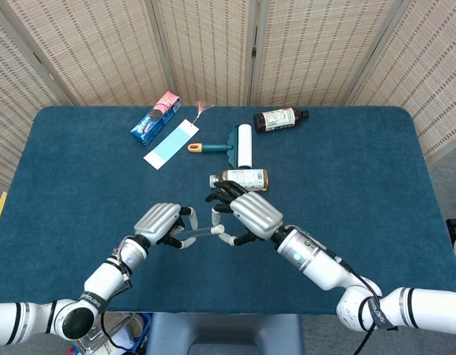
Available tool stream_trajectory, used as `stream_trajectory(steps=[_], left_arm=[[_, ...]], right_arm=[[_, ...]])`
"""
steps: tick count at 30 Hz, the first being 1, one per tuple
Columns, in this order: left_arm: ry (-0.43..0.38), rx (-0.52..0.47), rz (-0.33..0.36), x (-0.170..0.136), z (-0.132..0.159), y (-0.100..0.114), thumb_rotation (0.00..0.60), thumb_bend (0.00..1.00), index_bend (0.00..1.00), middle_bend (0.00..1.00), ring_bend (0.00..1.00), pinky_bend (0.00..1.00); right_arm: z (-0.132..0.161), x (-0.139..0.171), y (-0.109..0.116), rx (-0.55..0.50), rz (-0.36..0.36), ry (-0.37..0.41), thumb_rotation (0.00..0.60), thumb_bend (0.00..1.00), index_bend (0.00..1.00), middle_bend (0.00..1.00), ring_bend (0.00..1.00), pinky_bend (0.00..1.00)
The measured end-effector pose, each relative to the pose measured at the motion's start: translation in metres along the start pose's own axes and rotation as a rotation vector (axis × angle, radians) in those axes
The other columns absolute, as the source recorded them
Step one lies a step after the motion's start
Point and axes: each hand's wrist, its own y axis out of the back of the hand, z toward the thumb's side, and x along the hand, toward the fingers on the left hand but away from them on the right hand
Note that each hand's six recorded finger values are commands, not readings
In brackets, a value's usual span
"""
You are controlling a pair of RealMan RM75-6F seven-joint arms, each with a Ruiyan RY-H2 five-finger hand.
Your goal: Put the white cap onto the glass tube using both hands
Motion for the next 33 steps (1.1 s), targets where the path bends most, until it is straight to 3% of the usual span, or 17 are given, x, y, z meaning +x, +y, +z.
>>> stream_trajectory(steps=[6, 11, 16, 22, 26, 33], left_arm=[[0.015, 0.01, 0.004, 0.0, -0.006, 0.002, 0.6, 0.38, 0.58, 1.0, 0.99, 1.0], [0.039, 0.028, 0.01, 0.001, -0.015, 0.004, 0.6, 0.38, 0.58, 1.0, 0.99, 1.0], [0.069, 0.08, 0.022, 0.002, -0.028, 0.006, 0.6, 0.38, 0.58, 1.0, 0.99, 1.0], [0.137, 0.201, 0.038, 0.01, -0.054, 0.004, 0.6, 0.38, 0.58, 1.0, 0.99, 1.0], [0.179, 0.29, 0.035, 0.02, -0.067, -0.006, 0.6, 0.38, 0.57, 1.0, 0.99, 1.0], [0.205, 0.358, 0.024, 0.04, -0.068, -0.027, 0.6, 0.38, 0.54, 1.0, 0.99, 1.0]], right_arm=[[-0.001, 0.0, -0.002, 0.012, 0.013, -0.003, 0.6, 0.17, 0.33, 0.09, 0.0, 0.0], [-0.001, 0.001, -0.001, 0.017, 0.015, -0.003, 0.6, 0.08, 0.16, 0.04, 0.0, 0.0], [-0.005, 0.007, 0.008, 0.023, -0.012, -0.011, 0.6, 0.07, 0.12, 0.04, 0.0, 0.0], [-0.021, 0.03, 0.032, 0.04, -0.1, -0.052, 0.6, 0.07, 0.12, 0.04, 0.0, 0.0], [-0.036, 0.051, 0.047, 0.06, -0.157, -0.09, 0.6, 0.07, 0.12, 0.04, 0.0, 0.0], [-0.059, 0.077, 0.061, 0.079, -0.205, -0.147, 0.6, 0.07, 0.12, 0.04, 0.0, 0.0]])
